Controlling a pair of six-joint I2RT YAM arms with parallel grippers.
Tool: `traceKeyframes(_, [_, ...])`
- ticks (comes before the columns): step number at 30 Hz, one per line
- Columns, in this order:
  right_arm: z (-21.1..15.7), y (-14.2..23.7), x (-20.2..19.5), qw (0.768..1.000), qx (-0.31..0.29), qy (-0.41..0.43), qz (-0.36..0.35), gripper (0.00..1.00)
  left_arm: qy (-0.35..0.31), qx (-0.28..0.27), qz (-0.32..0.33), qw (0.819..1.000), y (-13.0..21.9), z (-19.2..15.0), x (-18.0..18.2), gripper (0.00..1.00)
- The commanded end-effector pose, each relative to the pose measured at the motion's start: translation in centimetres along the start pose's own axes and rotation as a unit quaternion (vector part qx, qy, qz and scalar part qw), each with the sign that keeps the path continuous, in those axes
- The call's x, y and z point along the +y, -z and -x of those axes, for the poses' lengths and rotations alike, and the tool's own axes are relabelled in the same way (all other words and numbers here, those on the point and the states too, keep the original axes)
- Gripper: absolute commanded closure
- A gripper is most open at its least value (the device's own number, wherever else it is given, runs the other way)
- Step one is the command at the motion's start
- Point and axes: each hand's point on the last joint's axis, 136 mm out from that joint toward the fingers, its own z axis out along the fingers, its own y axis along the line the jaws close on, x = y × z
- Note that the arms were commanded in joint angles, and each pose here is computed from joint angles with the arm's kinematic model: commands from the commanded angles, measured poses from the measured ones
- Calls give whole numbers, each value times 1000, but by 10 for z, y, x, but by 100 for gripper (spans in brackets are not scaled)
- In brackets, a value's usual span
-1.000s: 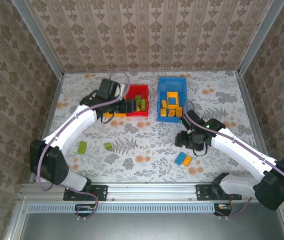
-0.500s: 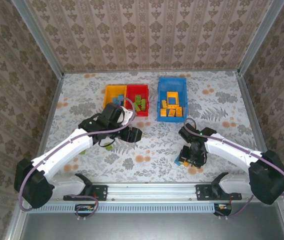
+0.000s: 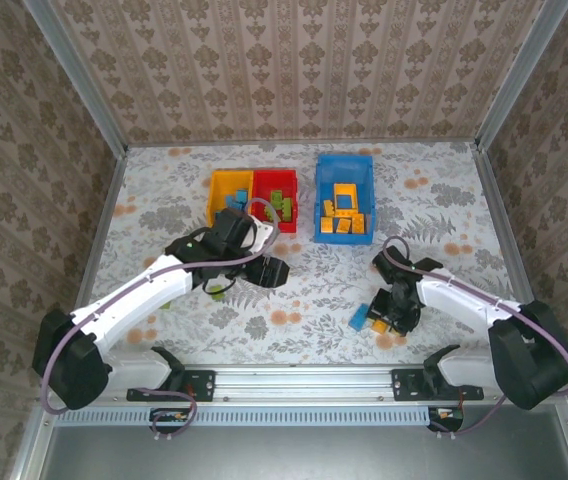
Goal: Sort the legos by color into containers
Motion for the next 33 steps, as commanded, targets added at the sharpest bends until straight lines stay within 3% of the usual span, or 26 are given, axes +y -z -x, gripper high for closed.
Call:
traceKeyframes(1, [5,-7,-8,1000,-8,-27,2,49,-13,-19,-14,1000,2,15,-11,31])
traceKeyframes(6, [19,-7,5,999,-32,-25,19,70,-12,-37,-20,999,4,27,-16,31])
traceKeyframes(10, [40,42,29,992,-116,46,24,81,-11,-77,-20,997,19,52,-25,31])
traceKeyframes(13, [55,84,66,979,-168,111,40,82,-3,-122,-22,992,34,80,-34,30])
traceKeyframes(17, [85,112,121,962,-212,160,59,82,4,-161,-17,987,44,111,-36,29])
traceKeyframes(27, [181,96,209,956,-234,170,42,79,17,-181,11,983,43,135,-18,28])
traceKeyframes(33, [193,69,211,967,-193,163,22,68,48,-151,72,985,40,111,10,27])
